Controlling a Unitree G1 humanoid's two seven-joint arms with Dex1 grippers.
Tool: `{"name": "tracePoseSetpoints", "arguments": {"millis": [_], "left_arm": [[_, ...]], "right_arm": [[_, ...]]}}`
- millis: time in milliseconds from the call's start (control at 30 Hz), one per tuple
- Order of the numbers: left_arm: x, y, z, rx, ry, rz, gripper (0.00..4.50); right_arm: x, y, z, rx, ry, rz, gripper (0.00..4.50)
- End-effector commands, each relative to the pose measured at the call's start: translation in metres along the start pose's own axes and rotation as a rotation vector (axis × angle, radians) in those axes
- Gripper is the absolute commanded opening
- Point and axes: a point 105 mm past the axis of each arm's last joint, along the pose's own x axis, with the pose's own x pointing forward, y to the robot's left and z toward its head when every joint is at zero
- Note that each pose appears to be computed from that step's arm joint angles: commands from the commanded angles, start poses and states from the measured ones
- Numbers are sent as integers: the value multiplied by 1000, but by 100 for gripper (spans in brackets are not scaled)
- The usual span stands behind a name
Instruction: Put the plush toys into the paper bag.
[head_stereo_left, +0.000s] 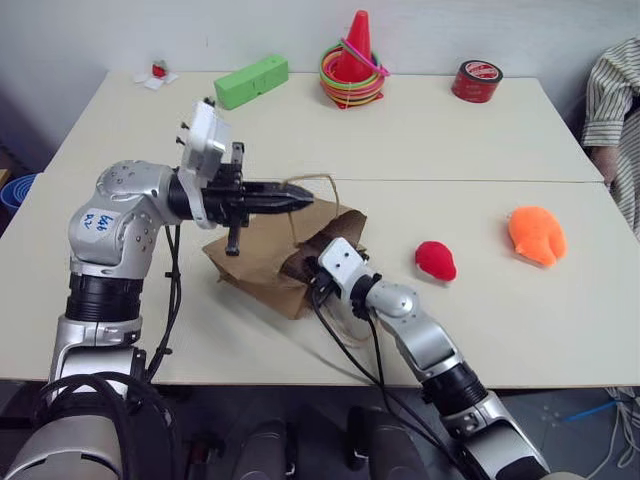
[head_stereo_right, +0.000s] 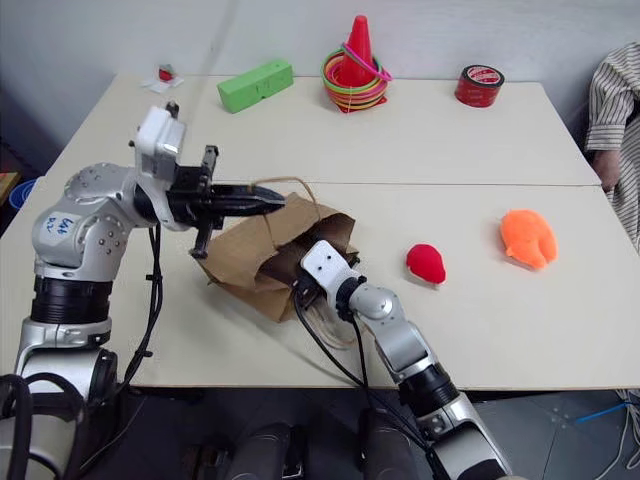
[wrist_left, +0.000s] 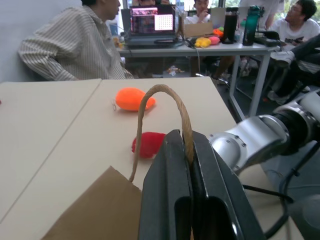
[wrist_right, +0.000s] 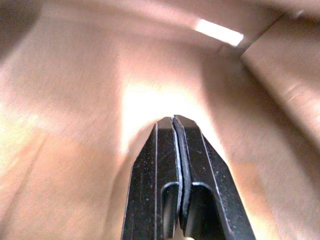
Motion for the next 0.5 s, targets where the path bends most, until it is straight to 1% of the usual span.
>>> {"name": "tracePoseSetpoints", "arguments": {"millis": [33,133,200,300,400,500], "left_arm": [[-7,17,20,79,-61,83,0],[-8,20,29,73,-90,79,0],[-12,24,47,63,-134,70,0],[-17,27,64,70,-154,57,0],[-18,24,77,112,-138,18,0],[-13,16,78,154,-105,-29,0]], "right_arm": [[-5,13,-5,-23,6,36,3],[-9,19,-15,-18,42,54,3],[-13,23,-27,-45,87,82,3],[-17,25,-37,-56,127,103,3],[-18,21,-39,-49,140,101,3],[-16,17,-35,-44,132,84,3]]}}
